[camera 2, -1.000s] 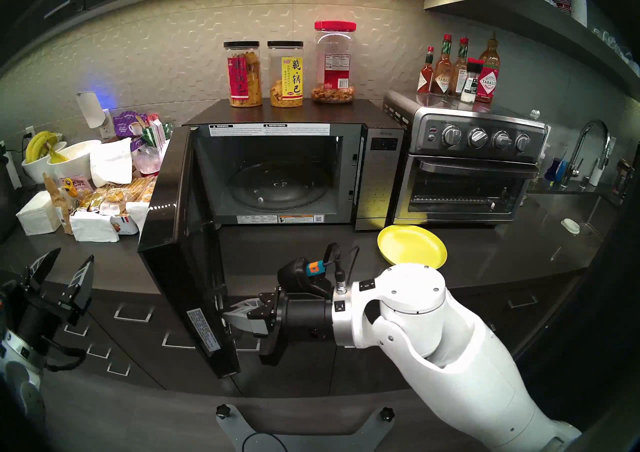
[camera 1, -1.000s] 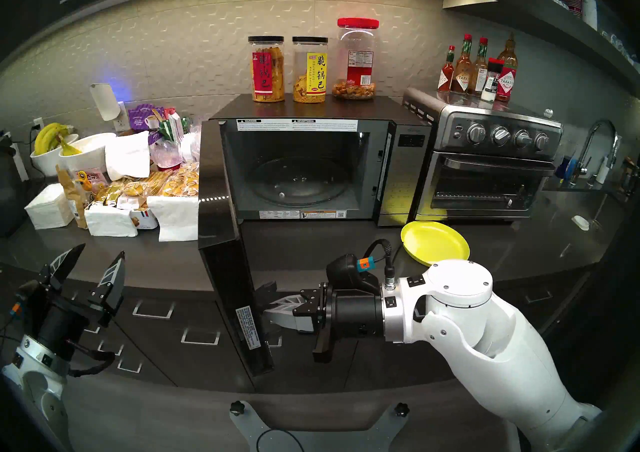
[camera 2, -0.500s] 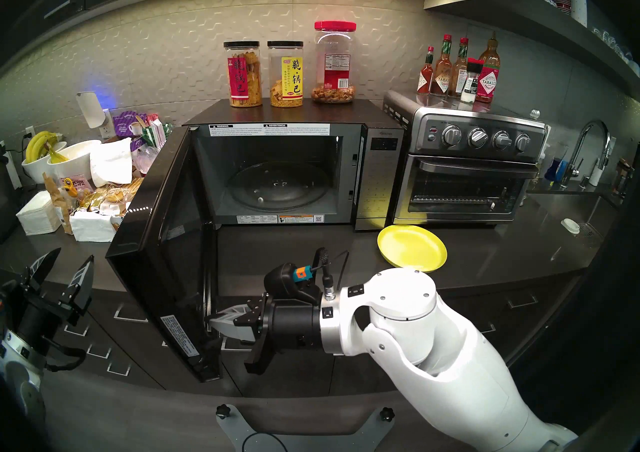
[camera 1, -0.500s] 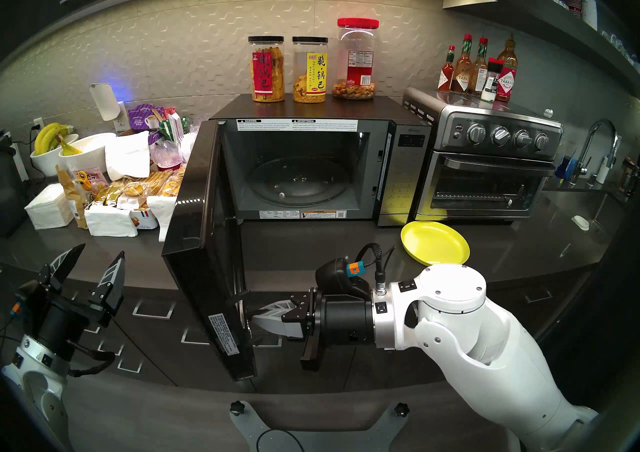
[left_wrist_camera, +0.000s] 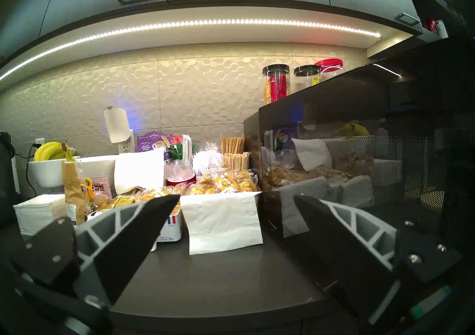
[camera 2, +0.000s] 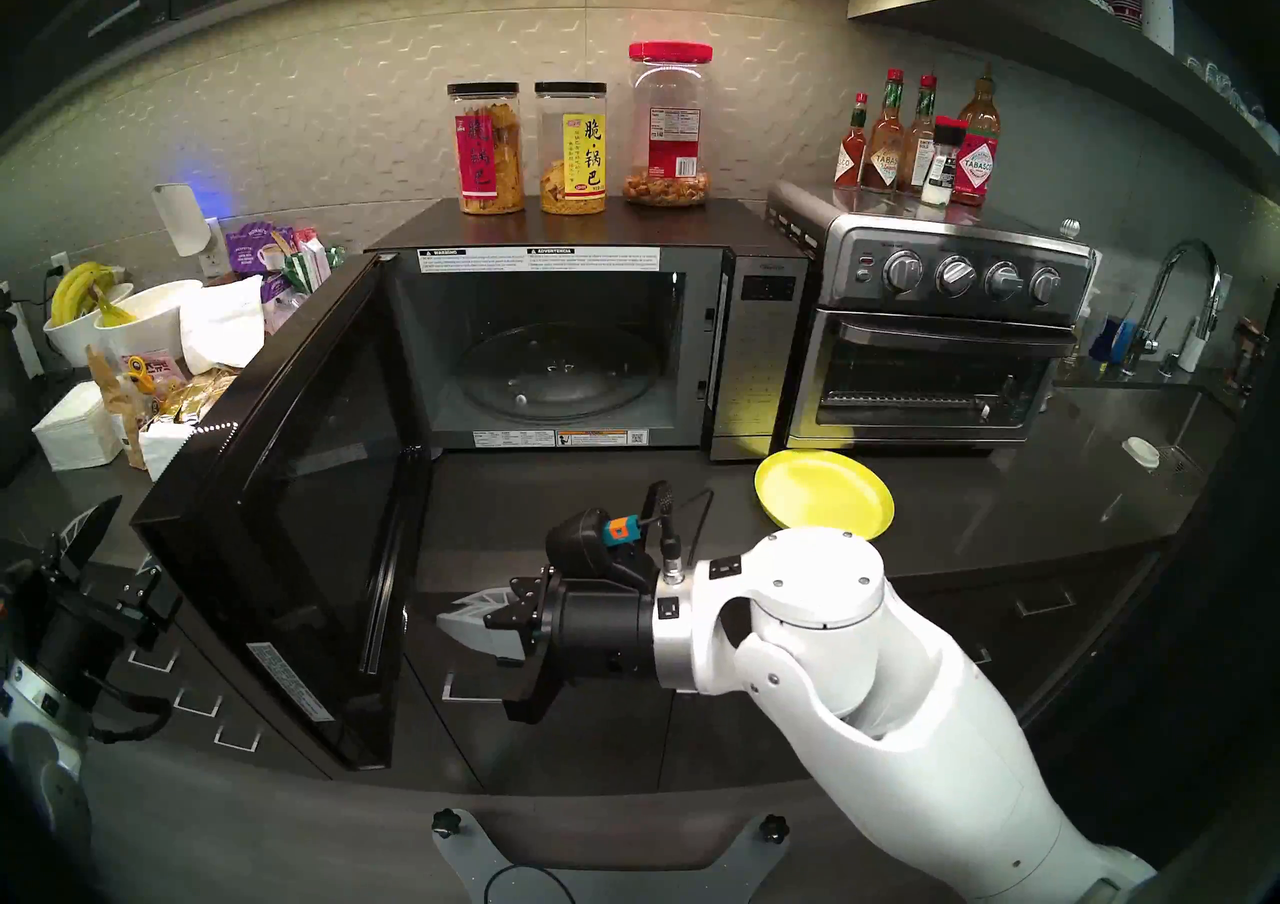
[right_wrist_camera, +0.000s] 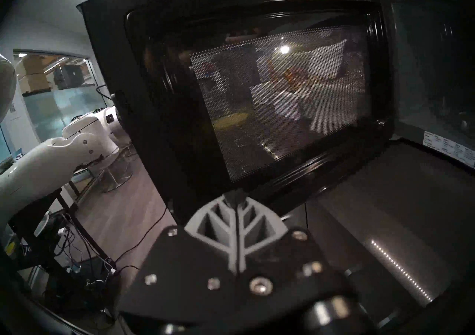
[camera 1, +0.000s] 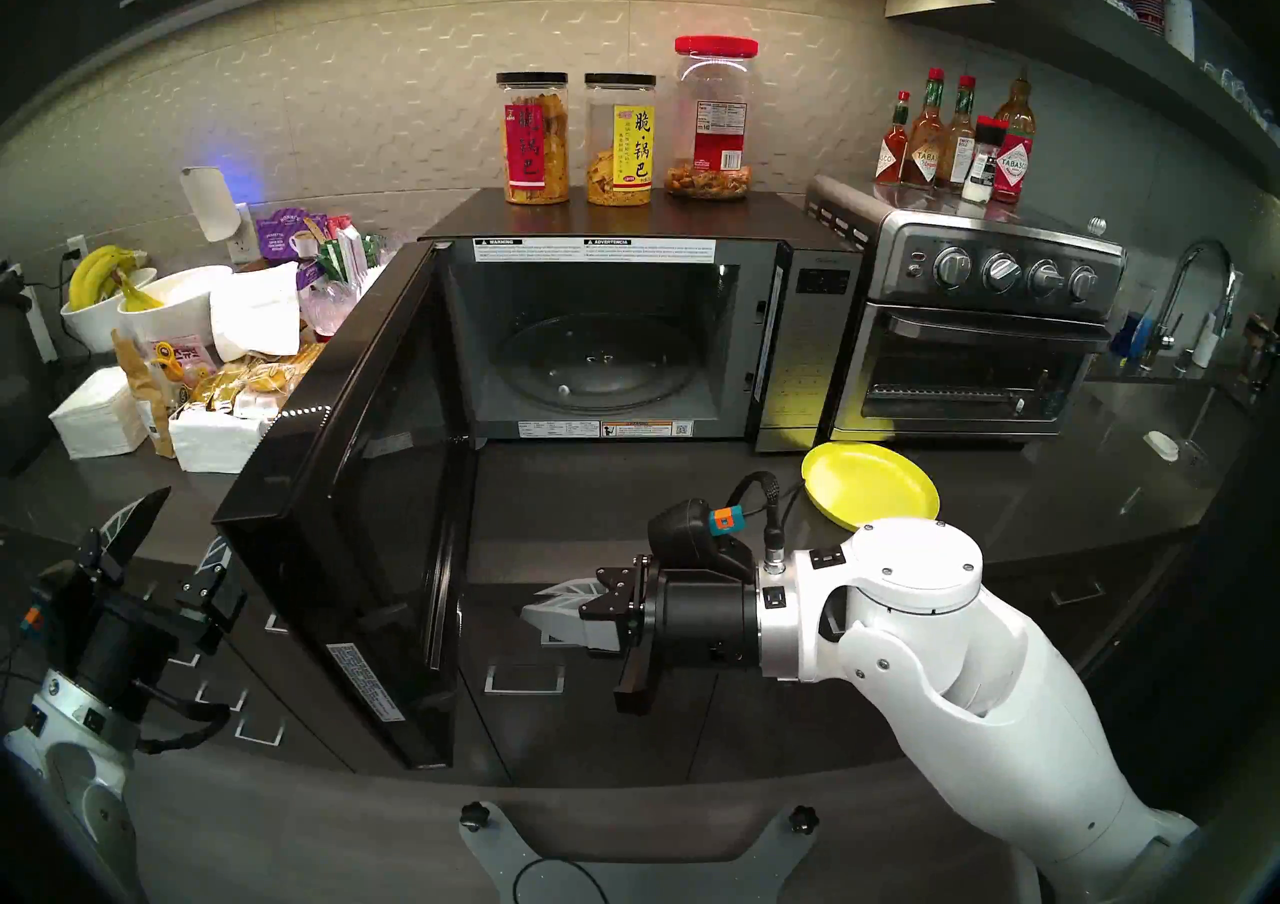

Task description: Open the microwave, put the plate inside, and close the door

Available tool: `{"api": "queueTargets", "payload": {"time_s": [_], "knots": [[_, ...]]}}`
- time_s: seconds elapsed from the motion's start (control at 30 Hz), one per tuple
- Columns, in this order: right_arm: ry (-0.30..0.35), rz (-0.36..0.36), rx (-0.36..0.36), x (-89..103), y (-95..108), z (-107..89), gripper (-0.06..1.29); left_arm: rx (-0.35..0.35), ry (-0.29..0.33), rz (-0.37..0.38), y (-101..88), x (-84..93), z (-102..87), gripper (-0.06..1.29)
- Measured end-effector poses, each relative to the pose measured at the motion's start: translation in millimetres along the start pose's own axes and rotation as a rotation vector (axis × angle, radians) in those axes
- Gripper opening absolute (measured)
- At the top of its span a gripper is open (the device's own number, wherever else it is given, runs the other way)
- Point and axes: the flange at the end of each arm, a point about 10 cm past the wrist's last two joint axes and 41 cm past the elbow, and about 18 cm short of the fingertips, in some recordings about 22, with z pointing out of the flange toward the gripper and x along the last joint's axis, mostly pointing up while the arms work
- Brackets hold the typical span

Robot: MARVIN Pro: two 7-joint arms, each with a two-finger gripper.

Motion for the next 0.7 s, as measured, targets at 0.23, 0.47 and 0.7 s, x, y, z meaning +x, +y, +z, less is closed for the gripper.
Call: {"api": "queueTargets", "payload": {"time_s": [0.23,0.47,0.7], "knots": [[0.005,-0.003,-0.009,0.1,6,-4.6,-0.03,0.0,0.0,0.0,0.0,0.0,0.0,1.27],[0.005,-0.005,-0.021,-1.0,12,-10.6,-0.03,0.001,-0.001,0.001,-0.3,0.0,-0.1,1.27],[0.004,-0.003,-0.037,-2.9,19,-17.9,-0.03,0.001,0.0,0.001,-0.2,0.0,0.0,1.27]]}}
